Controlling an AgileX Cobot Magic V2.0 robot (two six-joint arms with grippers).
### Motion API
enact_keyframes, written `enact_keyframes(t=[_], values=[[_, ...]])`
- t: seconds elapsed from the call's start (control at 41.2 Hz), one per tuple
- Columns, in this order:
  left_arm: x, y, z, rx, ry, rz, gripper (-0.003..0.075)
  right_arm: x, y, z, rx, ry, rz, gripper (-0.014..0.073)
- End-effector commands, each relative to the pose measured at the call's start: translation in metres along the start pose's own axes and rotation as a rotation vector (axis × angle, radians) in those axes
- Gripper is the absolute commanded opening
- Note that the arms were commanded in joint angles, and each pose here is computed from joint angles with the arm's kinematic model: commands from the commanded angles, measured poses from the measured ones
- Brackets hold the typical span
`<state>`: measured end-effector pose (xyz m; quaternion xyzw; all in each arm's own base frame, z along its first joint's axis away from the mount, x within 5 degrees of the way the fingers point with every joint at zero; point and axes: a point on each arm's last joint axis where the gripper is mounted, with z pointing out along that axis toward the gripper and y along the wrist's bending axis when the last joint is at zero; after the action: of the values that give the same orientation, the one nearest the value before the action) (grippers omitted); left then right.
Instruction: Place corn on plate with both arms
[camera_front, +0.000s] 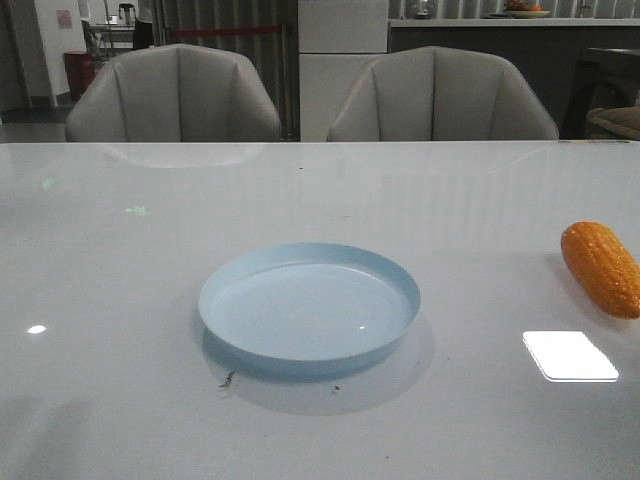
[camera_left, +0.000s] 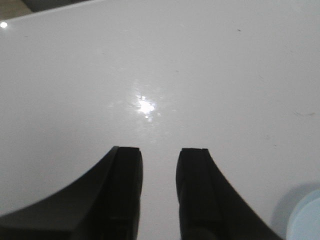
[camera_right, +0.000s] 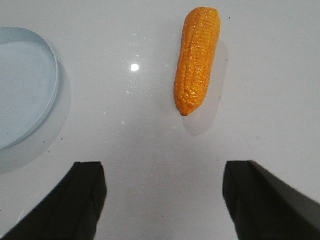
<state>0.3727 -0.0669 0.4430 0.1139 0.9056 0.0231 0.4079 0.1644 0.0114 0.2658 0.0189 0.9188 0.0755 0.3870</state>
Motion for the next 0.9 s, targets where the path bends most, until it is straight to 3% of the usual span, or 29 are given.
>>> enact_keyframes(t=[0.0, 0.194, 0.388, 0.607, 0.728, 0.874], values=[[-0.002, 0.025, -0.042, -0.063, -0.141, -0.023, 0.026, -0.015, 0.001, -0.006, 0.004, -0.085, -0.006, 0.0593], [0.052, 0.043, -0.047, -0.092, -0.167, -0.085, 0.026, -0.015, 0.001, -0.006, 0.004, -0.085, -0.006, 0.0593], [0.132, 0.027, -0.055, -0.092, -0.268, -0.078, 0.026, -0.014, 0.001, -0.006, 0.003, -0.076, -0.006, 0.0593], [0.223, 0.008, -0.053, -0.073, -0.178, -0.083, 0.026, -0.013, 0.0, 0.003, 0.006, -0.03, -0.001, 0.0592], [0.251, 0.002, -0.053, -0.068, -0.147, -0.085, 0.026, -0.023, -0.002, 0.018, 0.013, 0.007, 0.006, 0.0592], [0.257, 0.001, -0.056, -0.069, -0.155, -0.085, 0.026, -0.048, -0.002, 0.039, 0.02, 0.038, 0.004, 0.0592]])
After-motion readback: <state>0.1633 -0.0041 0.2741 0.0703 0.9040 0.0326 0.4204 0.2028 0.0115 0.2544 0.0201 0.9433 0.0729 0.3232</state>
